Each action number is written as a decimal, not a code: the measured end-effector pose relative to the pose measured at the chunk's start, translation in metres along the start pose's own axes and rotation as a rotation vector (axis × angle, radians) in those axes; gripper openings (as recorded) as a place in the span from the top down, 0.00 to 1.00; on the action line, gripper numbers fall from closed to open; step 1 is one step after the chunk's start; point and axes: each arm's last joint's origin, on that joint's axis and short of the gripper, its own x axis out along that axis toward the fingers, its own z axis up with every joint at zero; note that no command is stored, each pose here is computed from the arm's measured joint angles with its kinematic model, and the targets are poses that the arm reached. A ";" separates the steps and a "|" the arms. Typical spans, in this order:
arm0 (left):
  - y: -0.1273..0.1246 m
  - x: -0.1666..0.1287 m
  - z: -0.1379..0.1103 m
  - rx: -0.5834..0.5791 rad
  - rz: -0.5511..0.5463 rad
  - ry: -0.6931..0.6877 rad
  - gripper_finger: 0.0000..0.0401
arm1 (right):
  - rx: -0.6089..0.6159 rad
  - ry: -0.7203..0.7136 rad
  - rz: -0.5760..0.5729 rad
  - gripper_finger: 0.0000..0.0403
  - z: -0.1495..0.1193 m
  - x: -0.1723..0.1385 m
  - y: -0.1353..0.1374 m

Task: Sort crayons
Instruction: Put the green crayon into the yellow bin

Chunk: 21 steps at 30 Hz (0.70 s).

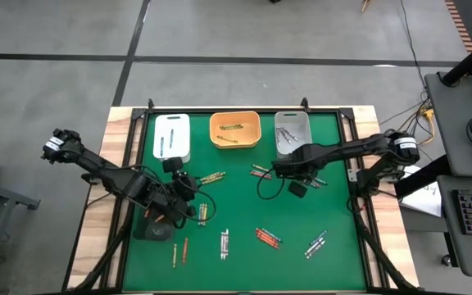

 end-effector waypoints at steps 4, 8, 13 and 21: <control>0.000 0.000 0.000 -0.001 0.001 0.000 0.81 | -0.062 0.060 -0.018 0.86 -0.003 0.015 -0.014; 0.001 0.000 0.000 -0.003 0.025 -0.011 0.81 | -0.064 0.069 -0.004 0.86 -0.008 0.025 -0.032; 0.002 0.001 0.001 -0.008 0.032 -0.009 0.81 | -0.038 -0.007 0.039 0.86 -0.019 0.028 -0.055; 0.004 0.003 0.001 -0.015 0.042 -0.005 0.81 | 0.028 -0.197 0.109 0.86 -0.026 0.037 -0.079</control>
